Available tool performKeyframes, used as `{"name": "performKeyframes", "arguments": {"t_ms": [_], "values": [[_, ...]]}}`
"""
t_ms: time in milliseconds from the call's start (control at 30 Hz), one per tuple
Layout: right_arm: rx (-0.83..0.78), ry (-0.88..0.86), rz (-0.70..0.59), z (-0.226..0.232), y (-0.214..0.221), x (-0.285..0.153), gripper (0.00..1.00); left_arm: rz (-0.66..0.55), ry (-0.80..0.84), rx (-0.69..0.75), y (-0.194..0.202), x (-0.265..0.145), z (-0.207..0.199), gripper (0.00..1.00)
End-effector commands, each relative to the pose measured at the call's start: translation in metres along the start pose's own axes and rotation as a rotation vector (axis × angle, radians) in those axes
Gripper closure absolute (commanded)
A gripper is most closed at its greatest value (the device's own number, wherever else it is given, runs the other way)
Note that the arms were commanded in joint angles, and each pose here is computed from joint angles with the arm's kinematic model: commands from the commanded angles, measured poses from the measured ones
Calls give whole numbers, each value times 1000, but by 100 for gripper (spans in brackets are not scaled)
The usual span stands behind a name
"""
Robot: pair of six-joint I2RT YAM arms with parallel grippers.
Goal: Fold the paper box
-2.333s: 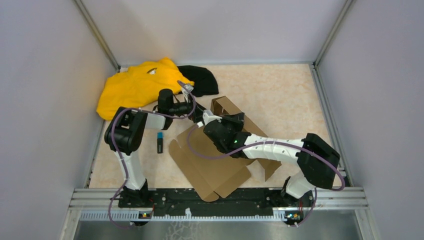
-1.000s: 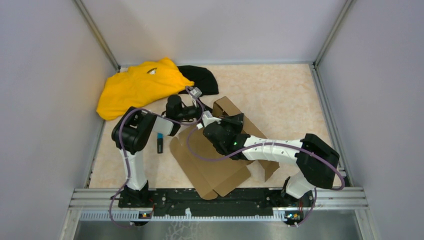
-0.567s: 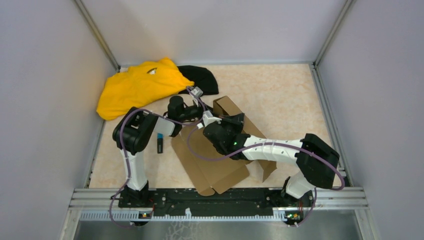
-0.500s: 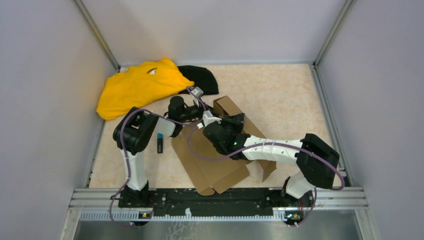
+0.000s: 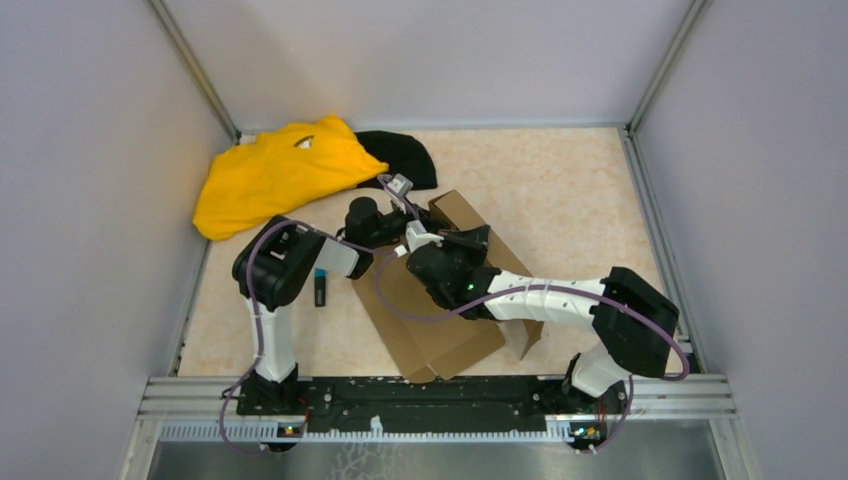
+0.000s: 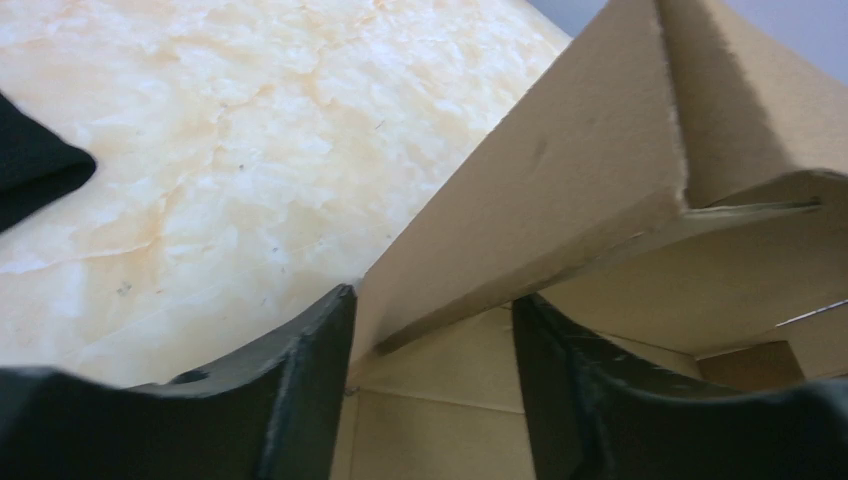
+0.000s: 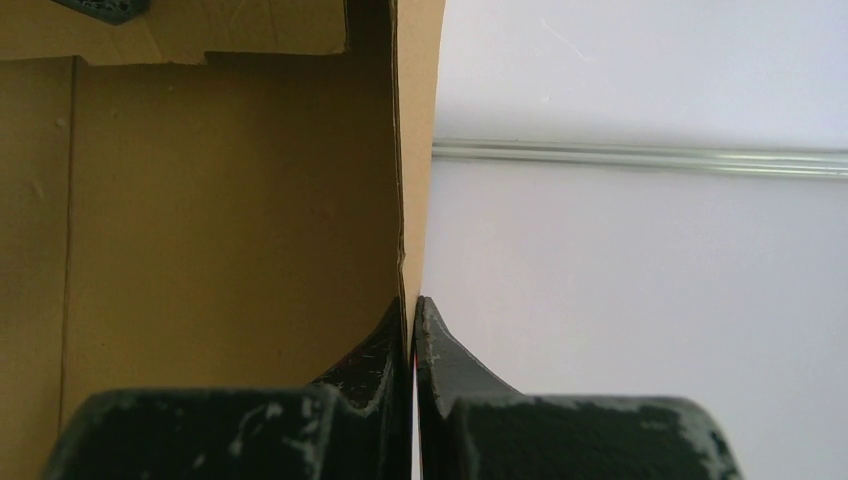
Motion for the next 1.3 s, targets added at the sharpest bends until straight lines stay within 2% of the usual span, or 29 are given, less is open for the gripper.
{"name": "performKeyframes", "arguments": {"t_ms": [0,133,300,633,900,1133,1267], "values": [[50,-88,-72,19,-10,-3,100,-99,-118,49,-22,8,21,45],[61,-107,-73,23,-9,-2,100,-115,-114,39,-21,13,23,55],[74,-132,-74,28,-7,-2,100,-122,-157,30,-21,16,30,72],[108,-165,-52,34,-1,-1,100,-127,-286,12,-25,20,35,74],[140,-185,-33,37,2,-3,100,-129,-475,-33,-21,16,47,74],[209,-187,-22,29,-6,-4,87,-123,-571,-24,-15,6,49,74],[230,-193,-8,25,-9,-4,86,-132,-616,35,-21,1,42,73]]}}
Point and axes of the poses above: each gripper's point midway between its finger pads, its own x axis out along the fingers, its own z axis along the line the jaws close on, y = z × x, the point moved 3 cm from there along -x, back along the fingers, and after that the axes turned 10 degrees about x, right-handed, at the moved point
